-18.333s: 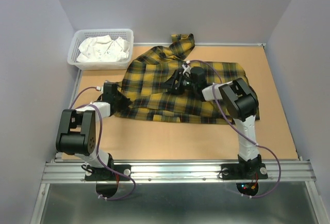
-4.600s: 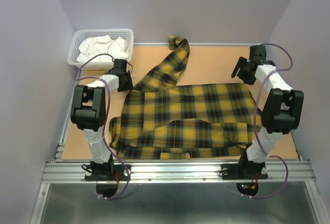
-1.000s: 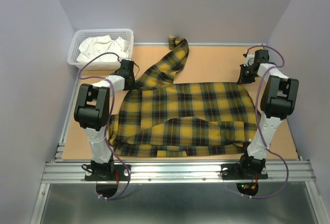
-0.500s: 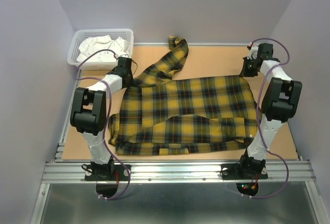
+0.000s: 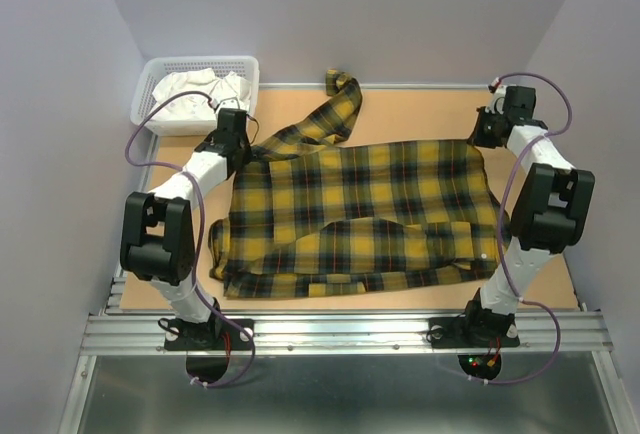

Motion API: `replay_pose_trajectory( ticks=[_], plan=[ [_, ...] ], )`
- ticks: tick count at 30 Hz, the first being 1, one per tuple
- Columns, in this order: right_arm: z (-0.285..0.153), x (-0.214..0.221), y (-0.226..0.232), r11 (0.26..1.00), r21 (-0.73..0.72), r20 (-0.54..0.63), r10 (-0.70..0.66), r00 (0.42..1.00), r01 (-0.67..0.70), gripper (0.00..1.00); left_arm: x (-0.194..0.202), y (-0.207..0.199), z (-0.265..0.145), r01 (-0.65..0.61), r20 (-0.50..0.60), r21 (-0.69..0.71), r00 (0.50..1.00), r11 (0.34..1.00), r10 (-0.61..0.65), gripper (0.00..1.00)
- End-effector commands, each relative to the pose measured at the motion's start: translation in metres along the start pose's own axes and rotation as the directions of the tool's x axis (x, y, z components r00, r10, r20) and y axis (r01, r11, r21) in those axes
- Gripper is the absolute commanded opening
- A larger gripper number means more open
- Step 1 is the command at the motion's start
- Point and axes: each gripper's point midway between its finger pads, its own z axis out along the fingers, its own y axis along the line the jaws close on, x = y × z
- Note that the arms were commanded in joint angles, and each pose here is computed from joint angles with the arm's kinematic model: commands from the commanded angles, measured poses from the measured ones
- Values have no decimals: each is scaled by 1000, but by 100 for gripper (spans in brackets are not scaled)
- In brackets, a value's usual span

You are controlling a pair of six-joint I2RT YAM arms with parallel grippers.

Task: Fold and stack the long sleeve shirts
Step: Fold the shirt

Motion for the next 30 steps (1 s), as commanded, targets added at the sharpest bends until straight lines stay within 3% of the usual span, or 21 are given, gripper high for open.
replay_pose_trajectory(
  ticks=[1, 20, 30],
  plan=[
    [-20, -21, -6, 997, 47, 134, 50, 990, -56, 1, -16, 25, -16, 30, 73, -74, 997, 997, -25, 0],
    [-54, 11, -5, 969, 91, 200, 207, 958, -229, 1, 27, 37, -52, 111, 33, -39, 993, 993, -110, 0],
    [-67, 46, -5, 926, 117, 215, 330, 919, -359, 1, 63, 43, -62, 155, -42, -38, 987, 987, -156, 0]
  ],
)
